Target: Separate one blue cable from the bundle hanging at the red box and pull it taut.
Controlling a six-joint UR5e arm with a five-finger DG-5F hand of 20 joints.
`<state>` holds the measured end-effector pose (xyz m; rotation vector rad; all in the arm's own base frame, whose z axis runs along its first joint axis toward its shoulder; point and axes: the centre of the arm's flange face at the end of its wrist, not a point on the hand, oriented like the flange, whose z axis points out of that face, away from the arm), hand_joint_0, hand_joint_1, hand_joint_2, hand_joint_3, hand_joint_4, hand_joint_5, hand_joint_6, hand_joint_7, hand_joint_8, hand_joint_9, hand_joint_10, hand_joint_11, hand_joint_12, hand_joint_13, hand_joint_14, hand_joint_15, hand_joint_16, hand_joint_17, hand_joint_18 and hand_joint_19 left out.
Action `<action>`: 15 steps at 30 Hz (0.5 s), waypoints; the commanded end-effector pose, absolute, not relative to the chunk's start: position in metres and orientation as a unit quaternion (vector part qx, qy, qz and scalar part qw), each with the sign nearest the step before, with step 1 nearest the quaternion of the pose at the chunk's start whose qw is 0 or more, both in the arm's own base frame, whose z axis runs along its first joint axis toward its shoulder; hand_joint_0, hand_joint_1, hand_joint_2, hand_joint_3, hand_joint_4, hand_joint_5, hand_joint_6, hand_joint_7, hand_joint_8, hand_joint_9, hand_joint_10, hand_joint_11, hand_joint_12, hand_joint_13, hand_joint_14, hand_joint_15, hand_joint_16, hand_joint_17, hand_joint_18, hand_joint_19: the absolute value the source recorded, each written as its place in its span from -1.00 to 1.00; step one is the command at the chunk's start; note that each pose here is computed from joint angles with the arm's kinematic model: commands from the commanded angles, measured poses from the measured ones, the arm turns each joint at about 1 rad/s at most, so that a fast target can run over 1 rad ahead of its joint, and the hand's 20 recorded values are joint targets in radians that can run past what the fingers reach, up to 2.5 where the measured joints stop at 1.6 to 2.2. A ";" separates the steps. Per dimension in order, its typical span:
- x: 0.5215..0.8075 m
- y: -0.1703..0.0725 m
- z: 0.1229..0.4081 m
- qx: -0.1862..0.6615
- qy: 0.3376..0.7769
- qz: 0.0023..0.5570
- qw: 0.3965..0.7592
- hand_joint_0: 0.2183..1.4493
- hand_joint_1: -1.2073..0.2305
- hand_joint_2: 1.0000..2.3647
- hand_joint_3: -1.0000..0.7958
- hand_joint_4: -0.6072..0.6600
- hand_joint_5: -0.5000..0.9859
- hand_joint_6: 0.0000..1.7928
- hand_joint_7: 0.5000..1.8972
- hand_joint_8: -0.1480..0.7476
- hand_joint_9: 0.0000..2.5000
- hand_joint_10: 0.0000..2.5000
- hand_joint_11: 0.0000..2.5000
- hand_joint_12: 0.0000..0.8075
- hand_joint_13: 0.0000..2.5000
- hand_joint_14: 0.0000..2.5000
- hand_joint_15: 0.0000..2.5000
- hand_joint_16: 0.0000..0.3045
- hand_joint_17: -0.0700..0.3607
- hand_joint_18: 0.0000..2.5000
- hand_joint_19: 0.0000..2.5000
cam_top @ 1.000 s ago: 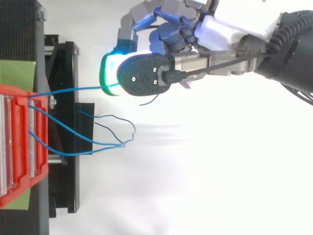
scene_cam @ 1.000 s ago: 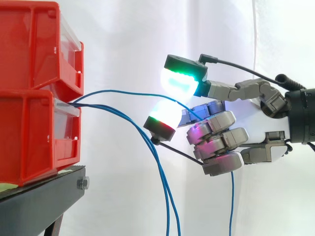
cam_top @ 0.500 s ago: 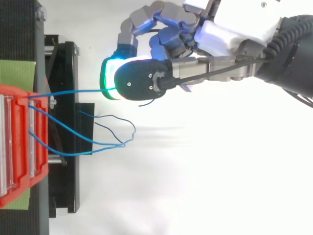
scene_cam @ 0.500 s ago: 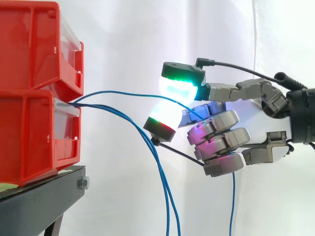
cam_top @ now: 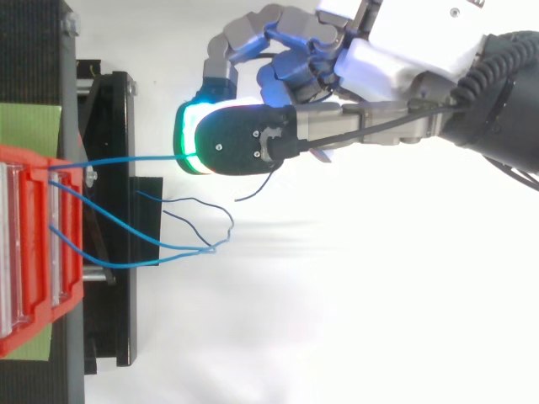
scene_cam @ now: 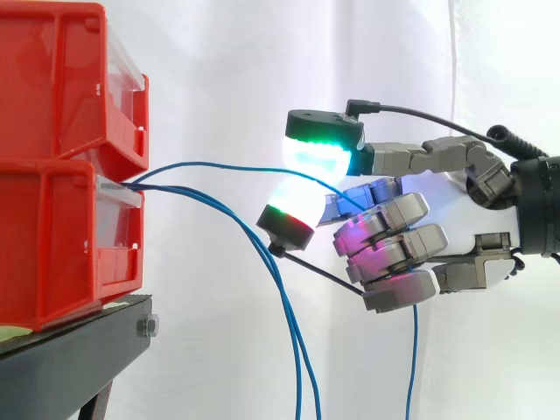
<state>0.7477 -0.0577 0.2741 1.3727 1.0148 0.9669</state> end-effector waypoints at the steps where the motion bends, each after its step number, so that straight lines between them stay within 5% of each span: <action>1: 0.748 -0.056 0.274 0.583 0.428 0.412 0.555 -0.31 -0.28 -0.97 0.06 0.00 -0.58 0.09 -0.18 0.10 -0.38 0.39 -0.15 -0.11 -0.31 1.00 -0.10 -0.71 -0.22 -0.02 0.22; 15: 0.753 -0.051 0.278 0.569 0.419 0.429 0.562 -0.26 -0.29 -0.99 0.17 -0.18 -0.54 0.08 0.05 0.15 -0.33 0.39 -0.16 -0.08 -0.28 1.00 -0.13 -0.69 -0.18 0.03 0.21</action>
